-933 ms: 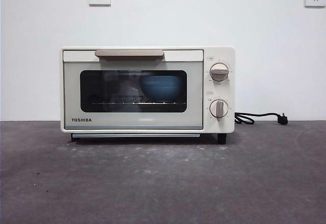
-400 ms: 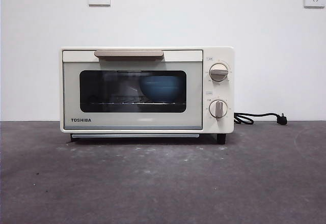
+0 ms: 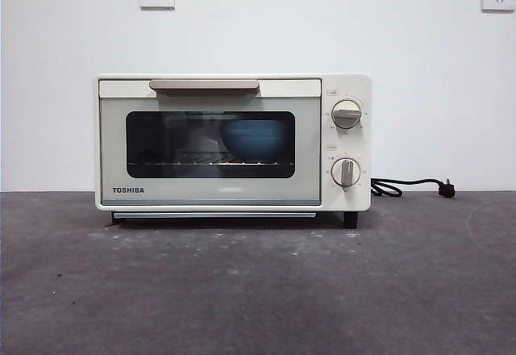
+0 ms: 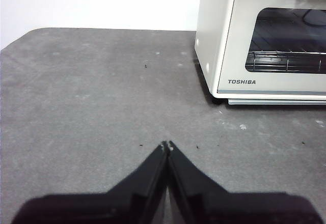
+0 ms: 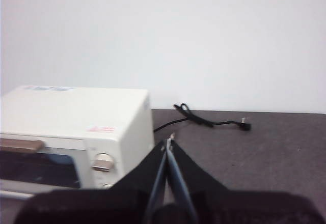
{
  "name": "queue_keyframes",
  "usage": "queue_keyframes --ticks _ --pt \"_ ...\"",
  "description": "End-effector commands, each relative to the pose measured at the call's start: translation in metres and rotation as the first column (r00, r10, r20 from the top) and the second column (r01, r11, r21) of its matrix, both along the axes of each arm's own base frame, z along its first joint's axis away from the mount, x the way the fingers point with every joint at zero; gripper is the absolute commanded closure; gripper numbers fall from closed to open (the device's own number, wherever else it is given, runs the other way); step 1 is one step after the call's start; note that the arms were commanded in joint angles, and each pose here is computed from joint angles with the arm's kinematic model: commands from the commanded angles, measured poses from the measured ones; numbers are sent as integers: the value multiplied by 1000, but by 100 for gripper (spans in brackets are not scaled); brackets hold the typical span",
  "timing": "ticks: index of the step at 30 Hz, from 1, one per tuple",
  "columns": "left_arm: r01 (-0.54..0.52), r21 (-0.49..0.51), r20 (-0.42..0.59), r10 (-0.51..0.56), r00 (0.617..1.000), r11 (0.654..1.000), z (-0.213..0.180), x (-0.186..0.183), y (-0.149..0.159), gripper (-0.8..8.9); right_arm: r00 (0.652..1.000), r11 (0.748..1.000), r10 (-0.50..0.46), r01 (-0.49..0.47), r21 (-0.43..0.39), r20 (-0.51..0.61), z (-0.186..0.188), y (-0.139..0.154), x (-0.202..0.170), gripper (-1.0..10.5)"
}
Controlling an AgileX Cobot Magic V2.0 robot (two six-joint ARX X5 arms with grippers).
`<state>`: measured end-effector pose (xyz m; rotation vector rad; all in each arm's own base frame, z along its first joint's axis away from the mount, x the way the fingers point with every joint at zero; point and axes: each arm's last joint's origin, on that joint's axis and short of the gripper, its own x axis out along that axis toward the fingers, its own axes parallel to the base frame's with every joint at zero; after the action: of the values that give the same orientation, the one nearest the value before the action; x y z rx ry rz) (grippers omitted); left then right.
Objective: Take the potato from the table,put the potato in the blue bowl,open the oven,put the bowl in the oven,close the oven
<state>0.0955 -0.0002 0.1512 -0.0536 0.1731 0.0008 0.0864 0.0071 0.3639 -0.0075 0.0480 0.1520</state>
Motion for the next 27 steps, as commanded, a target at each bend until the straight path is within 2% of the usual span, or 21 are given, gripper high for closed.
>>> queue_keyframes --ticks 1,9,15,27 --pt "-6 -6 -7 6 1000 1000 -3 0 0 818 1000 1000 -19 19 2 19 -35 -1 6 942" --pt "-6 -6 -7 6 1000 1000 -3 0 0 818 998 1000 -25 24 20 64 -113 -2 8 942" --pt "-6 -6 -7 6 1000 1000 -3 0 0 818 999 999 -31 30 46 27 -160 -2 8 942" --pt "-6 -6 -7 6 1000 1000 -3 0 0 818 999 996 -29 32 78 -43 -206 -2 10 942"
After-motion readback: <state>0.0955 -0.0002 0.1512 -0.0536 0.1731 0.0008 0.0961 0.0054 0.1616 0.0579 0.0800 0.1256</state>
